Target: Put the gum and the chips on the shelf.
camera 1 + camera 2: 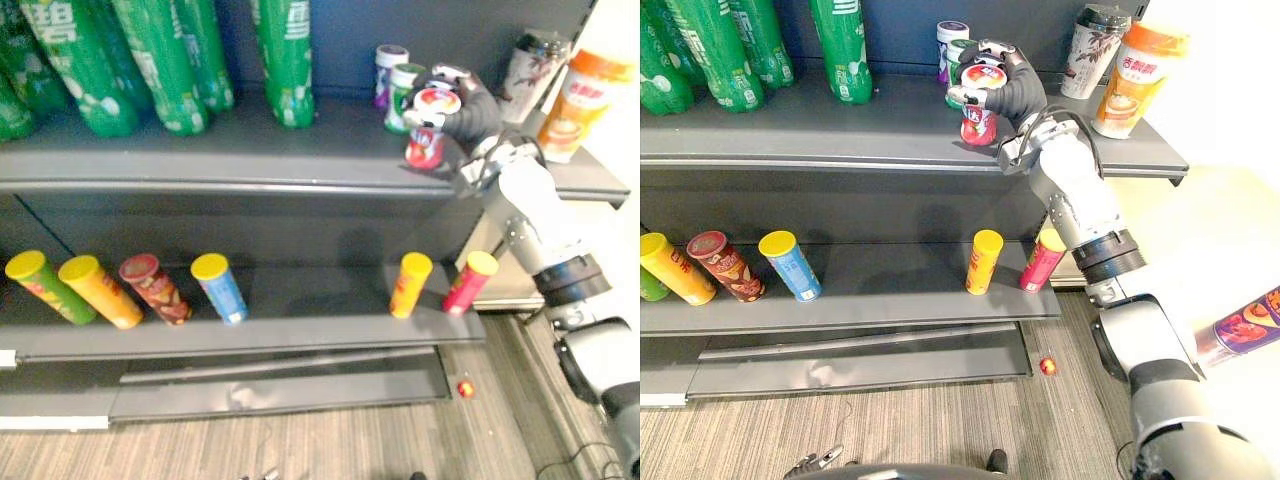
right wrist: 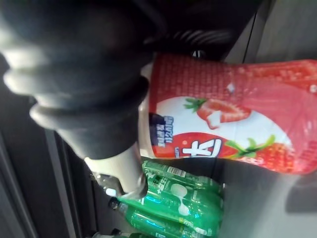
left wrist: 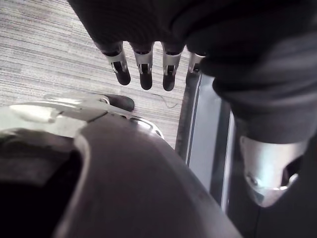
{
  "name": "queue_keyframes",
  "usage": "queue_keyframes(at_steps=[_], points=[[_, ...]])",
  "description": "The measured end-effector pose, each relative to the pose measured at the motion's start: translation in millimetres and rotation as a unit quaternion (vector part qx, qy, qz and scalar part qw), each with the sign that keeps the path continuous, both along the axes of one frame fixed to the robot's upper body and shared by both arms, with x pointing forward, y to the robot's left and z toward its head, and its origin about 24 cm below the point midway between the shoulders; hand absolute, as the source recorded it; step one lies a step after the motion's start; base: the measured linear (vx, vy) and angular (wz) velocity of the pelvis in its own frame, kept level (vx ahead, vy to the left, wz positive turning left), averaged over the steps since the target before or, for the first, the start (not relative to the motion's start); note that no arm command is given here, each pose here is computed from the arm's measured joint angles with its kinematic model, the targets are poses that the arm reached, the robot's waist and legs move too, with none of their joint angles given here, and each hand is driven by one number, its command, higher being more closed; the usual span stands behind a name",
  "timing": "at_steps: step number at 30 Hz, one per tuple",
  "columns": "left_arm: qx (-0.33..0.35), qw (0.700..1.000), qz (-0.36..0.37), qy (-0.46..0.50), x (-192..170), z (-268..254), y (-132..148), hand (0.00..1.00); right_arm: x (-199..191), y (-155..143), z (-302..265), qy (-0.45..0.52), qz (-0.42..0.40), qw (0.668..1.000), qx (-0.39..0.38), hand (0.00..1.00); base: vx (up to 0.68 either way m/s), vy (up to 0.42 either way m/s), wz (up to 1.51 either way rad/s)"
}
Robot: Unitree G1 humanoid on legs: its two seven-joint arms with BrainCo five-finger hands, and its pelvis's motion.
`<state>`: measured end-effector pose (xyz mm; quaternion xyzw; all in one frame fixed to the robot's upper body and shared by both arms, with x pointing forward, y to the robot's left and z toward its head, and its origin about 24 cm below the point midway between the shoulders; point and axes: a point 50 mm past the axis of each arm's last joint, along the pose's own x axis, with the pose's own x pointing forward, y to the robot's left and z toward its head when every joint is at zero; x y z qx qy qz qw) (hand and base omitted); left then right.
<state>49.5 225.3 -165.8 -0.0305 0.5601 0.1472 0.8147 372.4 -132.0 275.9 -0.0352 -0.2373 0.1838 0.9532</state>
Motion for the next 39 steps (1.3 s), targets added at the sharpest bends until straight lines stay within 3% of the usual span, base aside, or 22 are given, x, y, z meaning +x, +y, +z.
queue_keyframes(at_steps=[33, 34, 39], points=[[0.005, 1.0, -0.006, -0.003, 4.5, 0.8, 1.0, 0.0, -0.1, 0.2, 4.2, -0.011, -0.003, 1.0, 0.003, 1.0, 0.0, 0.0, 0.0], [0.005, 1.0, -0.006, -0.004, 4.6, 0.8, 1.0, 0.0, -0.1, 0.1, 4.3, -0.011, -0.004, 1.0, 0.004, 0.0, 0.0, 0.0, 0.0], [0.007, 1.0, -0.005, -0.006, 5.2, 1.2, 1.2, 0.0, 0.5, 1.4, 2.4, -0.014, -0.017, 1.0, -0.003, 0.0, 0.0, 0.0, 0.0]])
